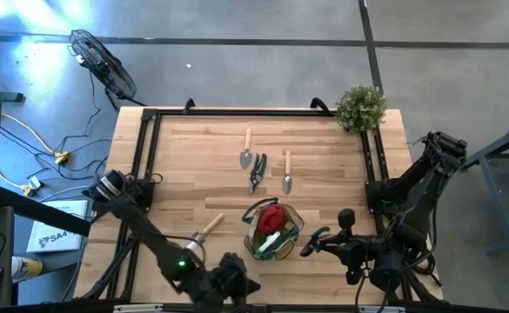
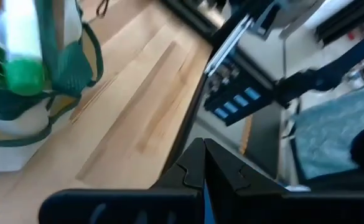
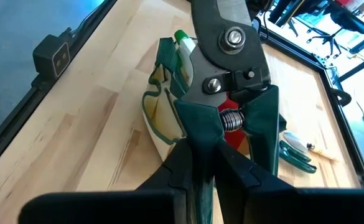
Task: Pick & Place Garden tools in Gardening bag
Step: Put the top shear scissors into the gardening bag
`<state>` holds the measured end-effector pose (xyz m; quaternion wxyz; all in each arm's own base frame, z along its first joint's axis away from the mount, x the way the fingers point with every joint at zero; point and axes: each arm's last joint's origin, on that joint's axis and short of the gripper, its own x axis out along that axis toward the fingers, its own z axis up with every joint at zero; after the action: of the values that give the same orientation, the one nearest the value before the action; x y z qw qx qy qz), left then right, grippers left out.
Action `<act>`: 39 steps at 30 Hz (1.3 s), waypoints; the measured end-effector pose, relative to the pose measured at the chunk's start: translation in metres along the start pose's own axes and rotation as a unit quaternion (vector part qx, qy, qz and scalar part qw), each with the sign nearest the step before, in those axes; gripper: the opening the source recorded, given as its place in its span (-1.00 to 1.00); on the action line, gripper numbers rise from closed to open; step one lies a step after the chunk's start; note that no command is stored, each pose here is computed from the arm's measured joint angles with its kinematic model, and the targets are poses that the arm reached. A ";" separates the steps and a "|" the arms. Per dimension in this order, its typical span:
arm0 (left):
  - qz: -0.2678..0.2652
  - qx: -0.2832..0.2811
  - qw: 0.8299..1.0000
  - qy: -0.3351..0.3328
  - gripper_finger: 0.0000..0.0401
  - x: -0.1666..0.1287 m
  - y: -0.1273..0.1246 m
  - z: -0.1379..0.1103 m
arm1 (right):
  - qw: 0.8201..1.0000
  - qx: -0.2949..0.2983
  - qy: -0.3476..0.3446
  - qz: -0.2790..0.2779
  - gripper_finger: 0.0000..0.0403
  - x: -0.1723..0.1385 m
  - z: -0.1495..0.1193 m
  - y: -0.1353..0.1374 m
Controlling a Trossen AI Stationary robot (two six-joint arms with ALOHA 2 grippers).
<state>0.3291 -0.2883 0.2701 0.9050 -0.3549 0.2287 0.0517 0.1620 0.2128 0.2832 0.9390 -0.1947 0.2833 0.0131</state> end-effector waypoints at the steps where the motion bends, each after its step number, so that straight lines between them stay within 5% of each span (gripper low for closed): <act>1: -0.001 0.001 1.000 0.011 -1.00 0.010 0.004 -0.001 | 1.000 0.000 0.000 0.000 -0.85 0.000 0.000 0.000; 11: 0.018 -0.018 0.997 0.076 -1.00 0.070 0.044 0.012 | 1.000 -0.005 0.004 0.004 -0.85 0.000 -0.001 0.000; 26: 0.181 -0.027 0.976 0.120 -1.00 0.060 0.073 -0.005 | 1.000 -0.007 0.007 0.007 -0.85 0.000 -0.001 0.000; 34: 0.138 -0.049 0.985 0.086 -1.00 0.064 0.063 -0.001 | 1.000 -0.006 0.007 0.007 -0.85 0.000 -0.001 0.000; 39: 0.163 -0.054 0.984 0.047 -1.00 0.063 0.066 0.001 | 1.000 -0.006 0.007 0.007 -0.85 0.000 -0.001 0.000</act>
<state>0.3687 -0.2433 0.2010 0.8524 -0.3634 0.3221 0.1938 0.1615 0.2125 0.2823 0.9357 -0.1984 0.2909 0.0204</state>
